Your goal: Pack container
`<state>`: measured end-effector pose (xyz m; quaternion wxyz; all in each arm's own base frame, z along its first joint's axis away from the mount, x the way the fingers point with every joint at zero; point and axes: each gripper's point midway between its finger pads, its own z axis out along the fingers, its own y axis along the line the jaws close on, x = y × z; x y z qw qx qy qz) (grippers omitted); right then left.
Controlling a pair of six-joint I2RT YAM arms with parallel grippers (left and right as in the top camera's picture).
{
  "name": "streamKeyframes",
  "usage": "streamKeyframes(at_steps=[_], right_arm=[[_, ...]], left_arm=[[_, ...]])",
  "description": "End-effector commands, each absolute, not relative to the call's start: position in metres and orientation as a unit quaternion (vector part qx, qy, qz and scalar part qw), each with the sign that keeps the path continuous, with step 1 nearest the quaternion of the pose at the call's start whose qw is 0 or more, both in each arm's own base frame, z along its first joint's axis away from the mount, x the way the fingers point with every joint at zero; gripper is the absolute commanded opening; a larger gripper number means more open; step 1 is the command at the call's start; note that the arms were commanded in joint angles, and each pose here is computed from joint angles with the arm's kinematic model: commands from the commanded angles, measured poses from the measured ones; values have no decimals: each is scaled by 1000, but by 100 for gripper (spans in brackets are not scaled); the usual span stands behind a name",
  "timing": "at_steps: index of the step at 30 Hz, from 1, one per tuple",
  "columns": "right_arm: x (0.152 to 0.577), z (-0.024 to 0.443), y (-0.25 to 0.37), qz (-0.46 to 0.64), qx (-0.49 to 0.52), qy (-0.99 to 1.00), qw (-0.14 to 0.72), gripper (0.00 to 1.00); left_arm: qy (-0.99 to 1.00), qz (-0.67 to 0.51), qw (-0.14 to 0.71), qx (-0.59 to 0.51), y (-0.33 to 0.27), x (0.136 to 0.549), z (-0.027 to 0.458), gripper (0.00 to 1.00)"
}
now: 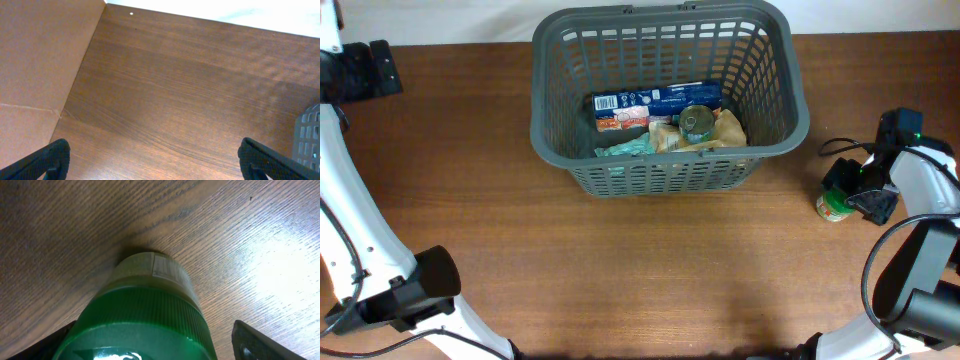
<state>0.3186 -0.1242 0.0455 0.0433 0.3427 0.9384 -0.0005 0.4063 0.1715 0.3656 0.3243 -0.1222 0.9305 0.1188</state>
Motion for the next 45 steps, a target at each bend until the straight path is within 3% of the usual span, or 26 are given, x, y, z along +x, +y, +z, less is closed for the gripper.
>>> streamKeyframes(at_steps=[1, 10, 14, 33, 45], right_arm=[[316, 43, -120, 3, 337, 940, 43, 88], [314, 33, -120, 2, 338, 940, 47, 88], [315, 33, -123, -4, 341, 939, 51, 83], [320, 15, -125, -6, 353, 935, 43, 86], [321, 23, -124, 0, 352, 935, 45, 61]], left_arm=[[931, 116, 321, -128, 173, 407, 362, 99], [931, 116, 321, -128, 173, 407, 362, 99], [931, 116, 321, -128, 173, 407, 362, 99], [931, 116, 321, -128, 173, 407, 362, 99], [931, 116, 321, -128, 173, 407, 362, 99]])
